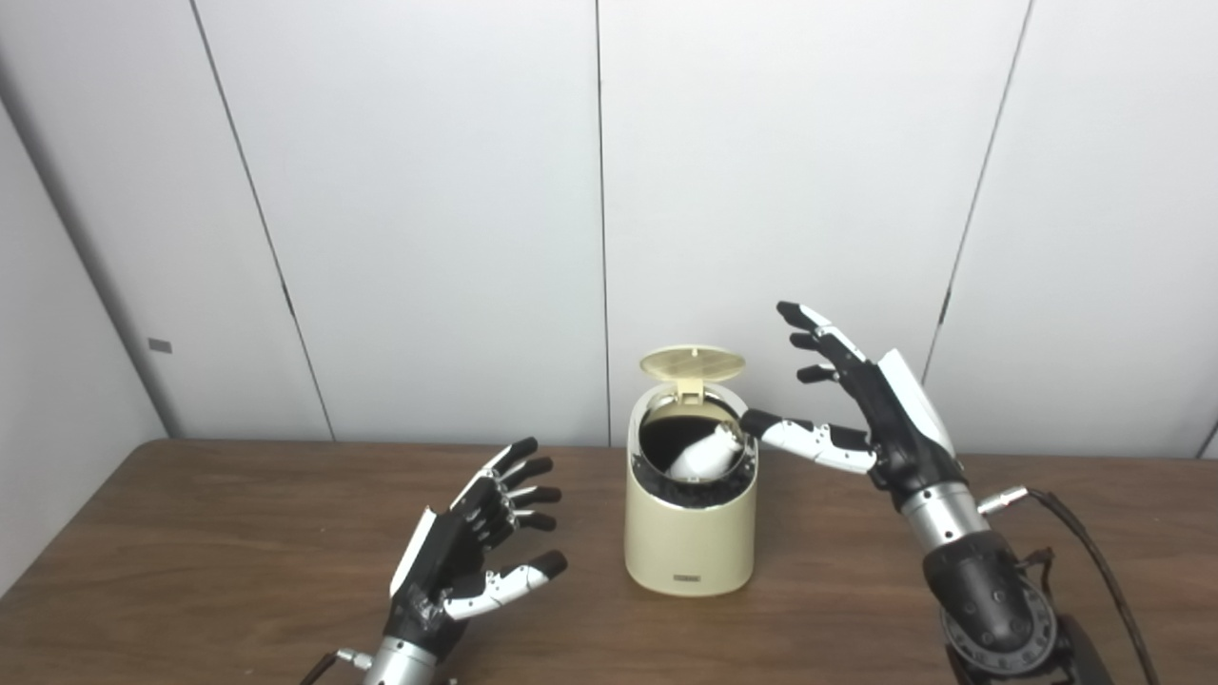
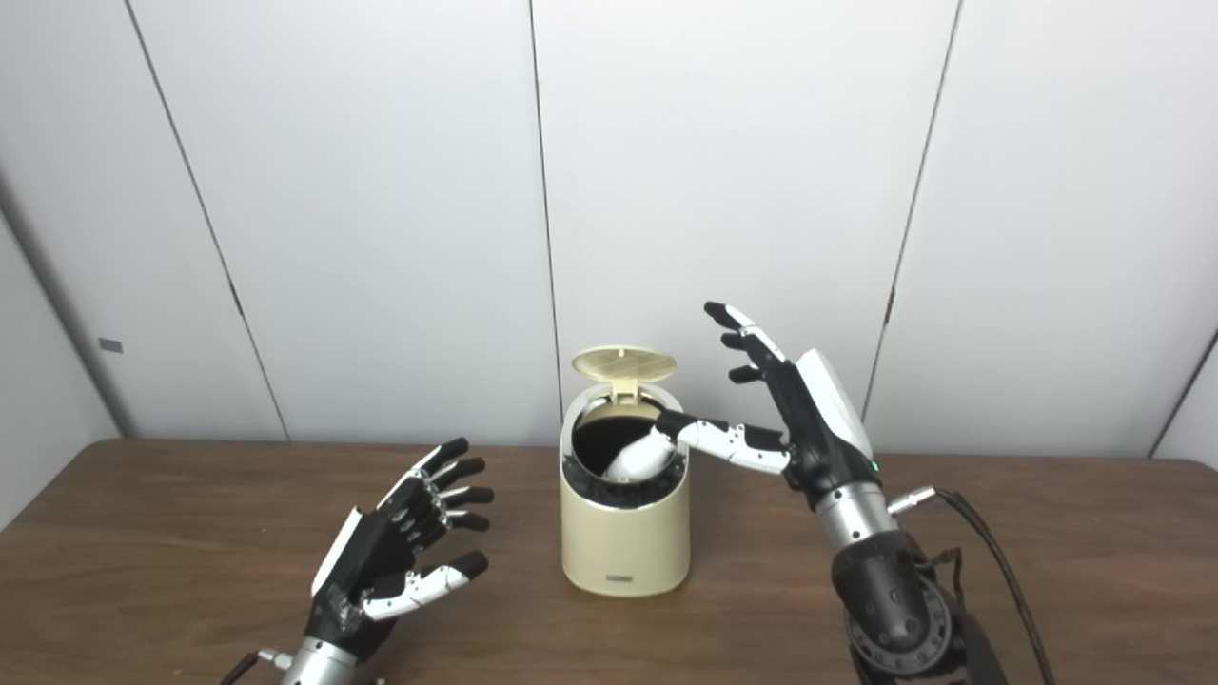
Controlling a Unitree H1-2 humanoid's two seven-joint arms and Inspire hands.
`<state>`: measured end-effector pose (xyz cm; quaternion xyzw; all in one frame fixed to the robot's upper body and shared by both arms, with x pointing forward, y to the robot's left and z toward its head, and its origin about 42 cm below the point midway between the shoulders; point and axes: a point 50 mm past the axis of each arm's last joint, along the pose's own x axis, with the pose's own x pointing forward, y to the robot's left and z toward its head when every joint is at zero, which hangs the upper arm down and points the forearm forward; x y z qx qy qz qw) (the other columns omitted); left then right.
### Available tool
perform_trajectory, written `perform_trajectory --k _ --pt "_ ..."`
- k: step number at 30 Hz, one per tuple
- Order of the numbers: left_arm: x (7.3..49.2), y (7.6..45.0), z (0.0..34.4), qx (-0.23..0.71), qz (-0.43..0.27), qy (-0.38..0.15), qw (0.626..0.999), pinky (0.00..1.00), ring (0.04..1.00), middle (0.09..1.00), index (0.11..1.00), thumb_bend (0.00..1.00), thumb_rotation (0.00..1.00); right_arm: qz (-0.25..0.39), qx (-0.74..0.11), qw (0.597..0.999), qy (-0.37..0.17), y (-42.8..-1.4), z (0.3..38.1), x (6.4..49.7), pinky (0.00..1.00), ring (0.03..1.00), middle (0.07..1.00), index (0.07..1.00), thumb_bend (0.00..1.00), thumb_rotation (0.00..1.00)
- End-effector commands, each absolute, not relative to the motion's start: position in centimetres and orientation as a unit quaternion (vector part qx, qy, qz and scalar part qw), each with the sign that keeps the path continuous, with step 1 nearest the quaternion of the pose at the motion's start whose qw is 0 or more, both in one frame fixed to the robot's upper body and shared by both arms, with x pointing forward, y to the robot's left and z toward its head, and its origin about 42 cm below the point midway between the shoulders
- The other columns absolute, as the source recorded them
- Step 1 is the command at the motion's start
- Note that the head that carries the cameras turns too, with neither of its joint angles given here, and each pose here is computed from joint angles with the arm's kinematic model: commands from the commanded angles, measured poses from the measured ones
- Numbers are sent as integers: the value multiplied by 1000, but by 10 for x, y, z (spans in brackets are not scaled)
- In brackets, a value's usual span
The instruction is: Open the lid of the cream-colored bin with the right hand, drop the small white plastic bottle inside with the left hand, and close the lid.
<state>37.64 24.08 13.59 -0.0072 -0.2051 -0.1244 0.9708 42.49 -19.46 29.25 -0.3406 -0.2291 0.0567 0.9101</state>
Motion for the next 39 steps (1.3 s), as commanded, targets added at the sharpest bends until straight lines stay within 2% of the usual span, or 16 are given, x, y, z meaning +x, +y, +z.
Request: perform_trajectory --k 1,5,9,13,17,21,26,34,39 --pt "379 234 137 -9 -125 -218 968 646 758 844 919 765 124 58 -352 899 -253 -188 322 432 824 910 921 903 671 657" --pt "378 231 134 -3 -125 -213 969 651 755 832 911 779 155 73 -380 889 -243 -180 331 439 846 923 931 905 668 679" --pt "377 227 132 -7 -130 -210 969 662 761 834 908 781 156 86 -416 872 -245 -173 340 446 846 923 930 906 676 754" --pt "377 225 130 -15 -136 -208 969 677 776 853 910 771 140 111 -448 852 -247 -165 351 450 822 928 933 924 718 881" --pt "376 223 129 -20 -135 -208 969 670 773 856 913 764 127 121 -461 843 -249 -158 358 452 831 919 906 895 755 934" --pt "375 221 128 -24 -137 -207 968 652 771 858 915 752 118 126 -468 837 -254 -153 359 454 763 882 877 862 740 886" --pt "375 221 128 -25 -136 -207 968 655 775 861 917 754 120 129 -483 826 -261 -154 360 451 784 885 872 856 731 874" --pt "377 221 130 -27 -137 -210 968 644 770 863 925 732 122 119 -497 816 -270 -162 363 438 820 857 781 738 704 822" --pt "376 222 130 -29 -138 -211 967 644 771 868 928 725 123 116 -504 813 -268 -169 364 434 785 847 765 720 708 794"
